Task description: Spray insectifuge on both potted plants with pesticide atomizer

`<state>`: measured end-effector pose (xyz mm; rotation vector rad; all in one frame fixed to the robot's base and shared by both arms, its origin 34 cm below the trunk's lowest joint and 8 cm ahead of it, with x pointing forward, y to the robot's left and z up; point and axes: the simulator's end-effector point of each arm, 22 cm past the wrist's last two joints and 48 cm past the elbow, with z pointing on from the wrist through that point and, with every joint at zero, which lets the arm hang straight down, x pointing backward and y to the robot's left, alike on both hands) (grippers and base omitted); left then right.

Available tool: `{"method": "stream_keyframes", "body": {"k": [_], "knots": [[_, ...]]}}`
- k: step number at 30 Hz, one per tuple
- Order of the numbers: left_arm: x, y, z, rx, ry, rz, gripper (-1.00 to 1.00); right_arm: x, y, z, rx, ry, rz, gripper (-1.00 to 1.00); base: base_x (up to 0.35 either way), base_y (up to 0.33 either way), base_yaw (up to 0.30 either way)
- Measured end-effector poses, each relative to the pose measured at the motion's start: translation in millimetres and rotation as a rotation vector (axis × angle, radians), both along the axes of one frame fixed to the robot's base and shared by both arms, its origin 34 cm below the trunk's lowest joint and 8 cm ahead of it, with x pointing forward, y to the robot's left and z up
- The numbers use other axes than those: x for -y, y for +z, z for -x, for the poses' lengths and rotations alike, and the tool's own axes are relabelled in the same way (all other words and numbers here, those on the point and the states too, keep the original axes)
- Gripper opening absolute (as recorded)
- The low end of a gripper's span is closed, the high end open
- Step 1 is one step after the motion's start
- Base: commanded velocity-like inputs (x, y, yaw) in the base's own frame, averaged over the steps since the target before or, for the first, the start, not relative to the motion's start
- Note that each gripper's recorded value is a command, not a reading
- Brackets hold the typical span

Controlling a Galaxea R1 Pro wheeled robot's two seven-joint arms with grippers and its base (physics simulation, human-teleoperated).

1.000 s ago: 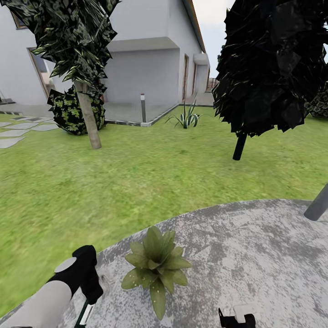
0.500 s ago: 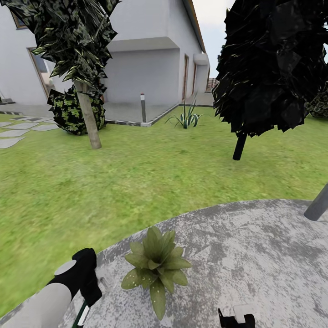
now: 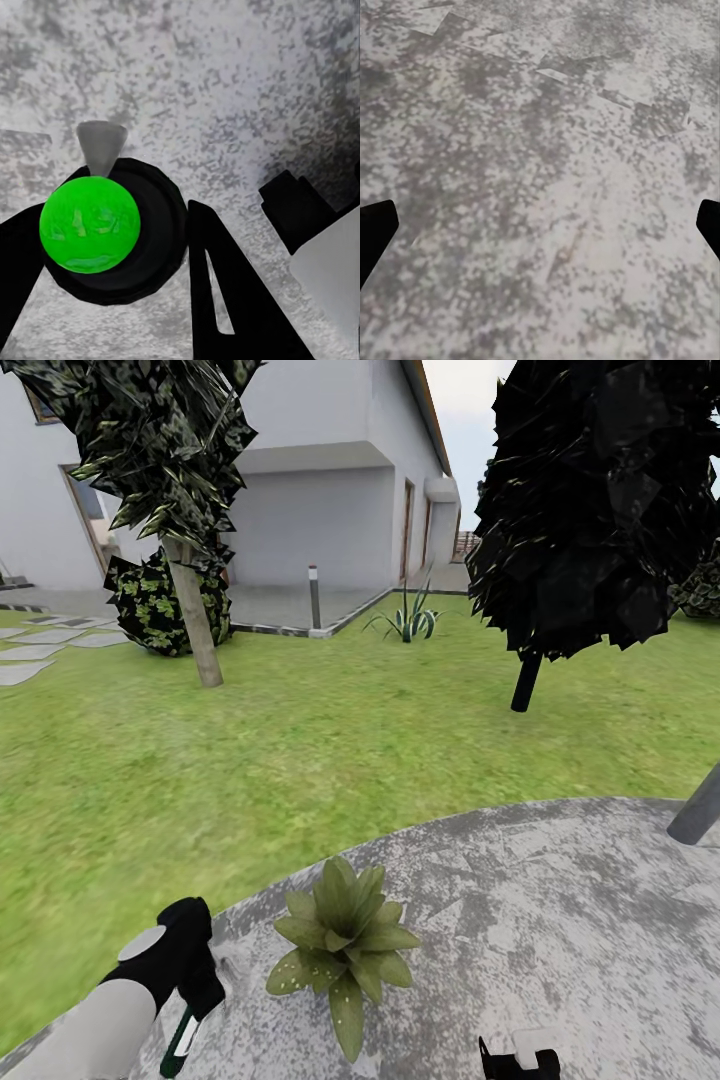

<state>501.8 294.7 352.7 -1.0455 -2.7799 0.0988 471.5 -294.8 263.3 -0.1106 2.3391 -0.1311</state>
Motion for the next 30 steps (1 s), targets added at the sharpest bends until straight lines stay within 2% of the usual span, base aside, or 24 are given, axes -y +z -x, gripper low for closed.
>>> {"method": "stream_keyframes", "body": {"k": [1, 5, 9, 12, 16, 30], "knots": [[1, 7, -12, 0.035, -0.002, 0.001, -1.00, 0, 0, 0, 0.000, 0.000, 0.000, 1.00, 0.000, 0.000, 0.000], [6, 19, -31, 0.088, -0.002, 0.006, -1.00, 1, 0, 0, -0.001, 0.001, 0.001, 1.00, 0.000, 0.000, 0.000], [4, 14, -23, 0.073, -0.004, 0.003, -1.00, 2, 0, 0, -0.001, 0.001, 0.003, 1.00, 0.000, 0.000, 0.000], [-2, 1, 0, 0.033, -0.001, -0.005, -1.00, 2, 0, 0, -0.001, 0.001, 0.003, 1.00, 0.000, 0.000, 0.000], [1, -5, 12, 0.013, -0.001, 0.000, -1.00, 2, 0, 0, 0.000, 0.001, 0.003, 1.00, 0.000, 0.000, 0.000], [5, -4, 11, 0.021, 0.003, 0.007, -1.00, 0, 0, 0, 0.000, -0.001, 0.000, 1.00, 0.042, -0.031, 0.005]]}}
